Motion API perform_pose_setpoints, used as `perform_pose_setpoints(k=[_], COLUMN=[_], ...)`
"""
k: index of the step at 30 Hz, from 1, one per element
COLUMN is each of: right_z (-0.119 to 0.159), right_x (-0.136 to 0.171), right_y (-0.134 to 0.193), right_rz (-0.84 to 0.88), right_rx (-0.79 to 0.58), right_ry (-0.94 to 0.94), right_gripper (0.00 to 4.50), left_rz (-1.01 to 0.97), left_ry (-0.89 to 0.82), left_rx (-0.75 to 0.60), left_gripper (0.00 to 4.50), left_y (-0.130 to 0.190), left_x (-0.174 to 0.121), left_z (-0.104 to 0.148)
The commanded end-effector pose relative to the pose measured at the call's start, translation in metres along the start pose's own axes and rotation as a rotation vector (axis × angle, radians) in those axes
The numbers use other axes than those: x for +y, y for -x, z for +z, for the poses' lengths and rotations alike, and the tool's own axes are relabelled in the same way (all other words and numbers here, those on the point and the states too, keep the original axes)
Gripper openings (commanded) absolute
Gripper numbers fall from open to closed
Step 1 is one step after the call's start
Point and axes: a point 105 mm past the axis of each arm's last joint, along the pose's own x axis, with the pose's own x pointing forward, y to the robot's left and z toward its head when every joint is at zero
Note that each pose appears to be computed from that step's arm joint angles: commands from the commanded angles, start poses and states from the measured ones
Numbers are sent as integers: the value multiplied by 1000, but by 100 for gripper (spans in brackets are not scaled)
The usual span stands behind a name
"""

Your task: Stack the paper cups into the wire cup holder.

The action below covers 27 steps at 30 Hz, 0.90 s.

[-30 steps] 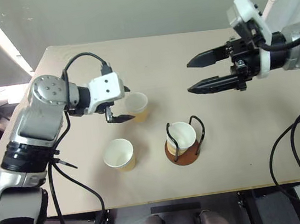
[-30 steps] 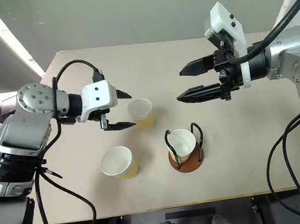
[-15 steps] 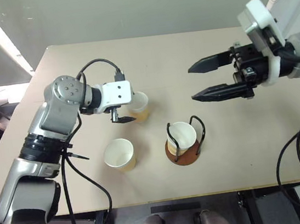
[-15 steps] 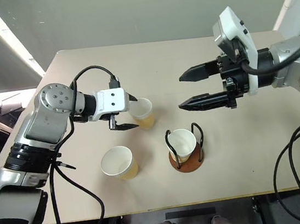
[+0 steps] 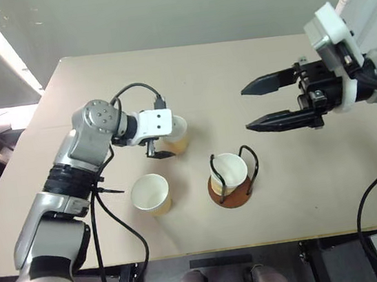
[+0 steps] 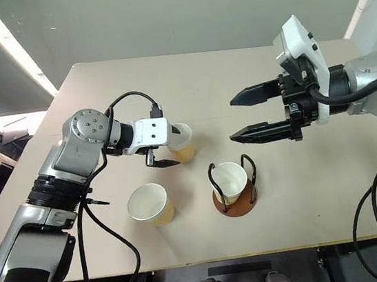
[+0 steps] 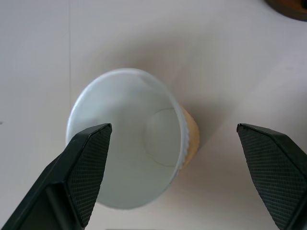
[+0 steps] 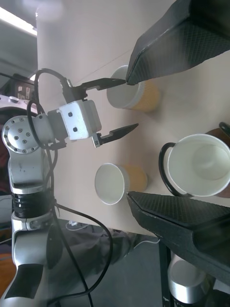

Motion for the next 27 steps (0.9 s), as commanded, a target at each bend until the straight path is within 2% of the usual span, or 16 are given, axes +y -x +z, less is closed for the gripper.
perform_pose_setpoints(k=[1, 3, 8, 14, 23, 27], right_z=[12, 12, 6, 0, -6, -12], right_x=[3, 4, 9, 11, 13, 18], right_y=[7, 9, 15, 22, 29, 40], right_rz=[-25, -20, 7, 23, 24, 38], right_rx=[-38, -49, -50, -30, -11, 32], right_ry=[82, 100, 136, 152, 135, 98], right_gripper=[366, 367, 367, 367, 367, 367], left_rz=[26, 24, -4, -25, -113, -135], left_ry=[-42, -49, -69, -78, -69, -66], left_rx=[-19, -26, -61, -139, -213, -318], left_gripper=[432, 390, 211, 3, 3, 3], left_y=[4, 3, 5, 21, 60, 75], left_x=[10, 11, 12, 18, 17, 22], left_z=[8, 10, 17, 38, 58, 88])
